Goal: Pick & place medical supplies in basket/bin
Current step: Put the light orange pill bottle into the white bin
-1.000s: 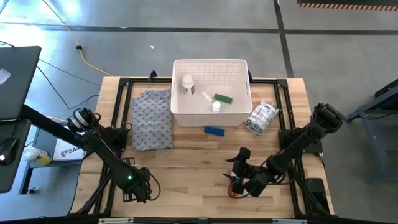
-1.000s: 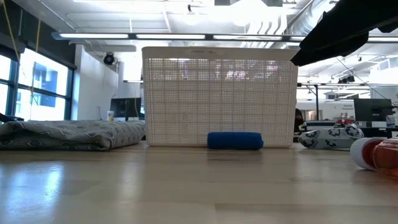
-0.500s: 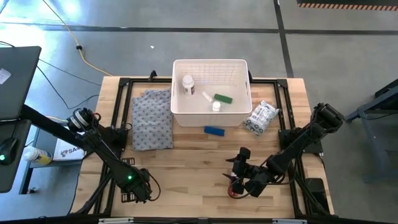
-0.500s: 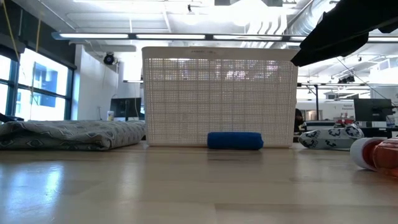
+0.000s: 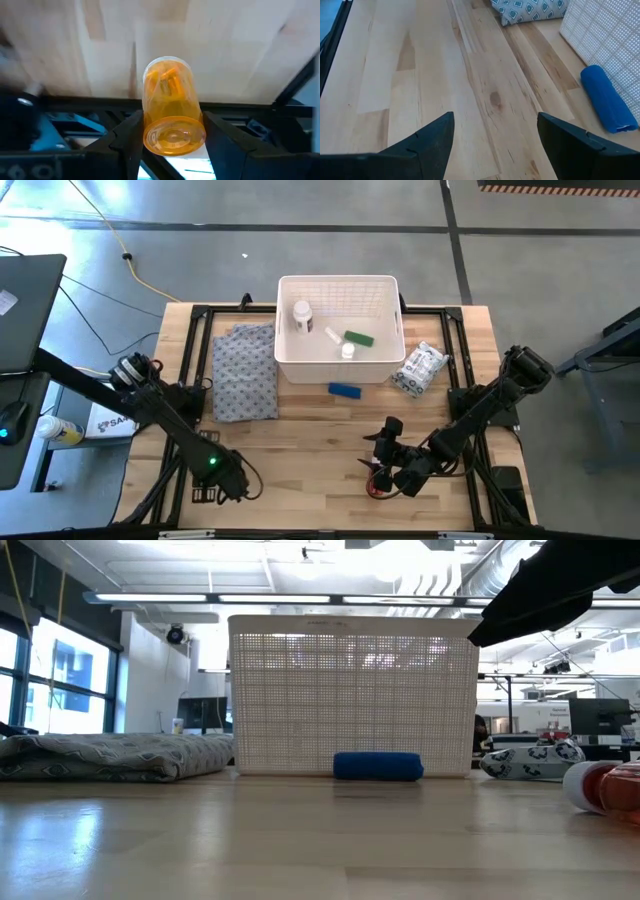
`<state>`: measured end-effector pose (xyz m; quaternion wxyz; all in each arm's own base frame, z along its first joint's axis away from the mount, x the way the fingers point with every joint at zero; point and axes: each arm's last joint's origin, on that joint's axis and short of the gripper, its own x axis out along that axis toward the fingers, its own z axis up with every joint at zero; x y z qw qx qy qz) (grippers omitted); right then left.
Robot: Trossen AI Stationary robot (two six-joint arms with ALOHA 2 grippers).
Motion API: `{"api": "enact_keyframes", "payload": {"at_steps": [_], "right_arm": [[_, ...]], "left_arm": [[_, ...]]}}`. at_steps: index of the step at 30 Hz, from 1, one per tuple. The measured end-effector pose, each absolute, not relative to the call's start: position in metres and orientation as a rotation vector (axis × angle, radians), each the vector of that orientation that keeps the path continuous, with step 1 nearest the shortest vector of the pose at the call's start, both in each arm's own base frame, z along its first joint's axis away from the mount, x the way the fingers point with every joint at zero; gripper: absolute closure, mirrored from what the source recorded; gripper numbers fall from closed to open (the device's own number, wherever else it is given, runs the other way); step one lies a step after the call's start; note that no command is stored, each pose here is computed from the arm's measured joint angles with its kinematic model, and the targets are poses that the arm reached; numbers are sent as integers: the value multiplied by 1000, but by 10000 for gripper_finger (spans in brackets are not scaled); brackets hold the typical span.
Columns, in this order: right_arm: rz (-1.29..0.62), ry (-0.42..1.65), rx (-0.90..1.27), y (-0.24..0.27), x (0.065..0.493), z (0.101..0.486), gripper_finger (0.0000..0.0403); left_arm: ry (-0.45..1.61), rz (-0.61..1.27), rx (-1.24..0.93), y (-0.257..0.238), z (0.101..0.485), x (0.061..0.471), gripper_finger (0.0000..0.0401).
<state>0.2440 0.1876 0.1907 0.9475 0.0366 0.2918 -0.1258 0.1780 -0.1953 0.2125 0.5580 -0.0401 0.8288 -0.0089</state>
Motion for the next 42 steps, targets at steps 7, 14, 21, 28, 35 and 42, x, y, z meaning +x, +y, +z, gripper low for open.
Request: {"api": "enact_keyframes", "payload": {"at_steps": [7, 14, 21, 28, 35, 42], "right_arm": [[-252, 597, 82, 188, 244, 191, 128], [-223, 613, 91, 191, 242, 190, 128], [-243, 525, 72, 200, 231, 199, 128], [-298, 362, 50, 210, 230, 210, 128], [-242, 262, 4, 225, 248, 205, 128], [-167, 258, -40, 233, 259, 191, 128]], "left_arm": [[1713, -102, 119, -184, 260, 211, 177], [1362, 10, 355, -162, 307, 247, 183], [1137, 38, 426, -155, 319, 268, 180], [1026, 94, 447, -158, 295, 279, 184], [862, 36, 349, -177, 265, 287, 179], [676, 13, 250, -188, 234, 289, 185]]}}
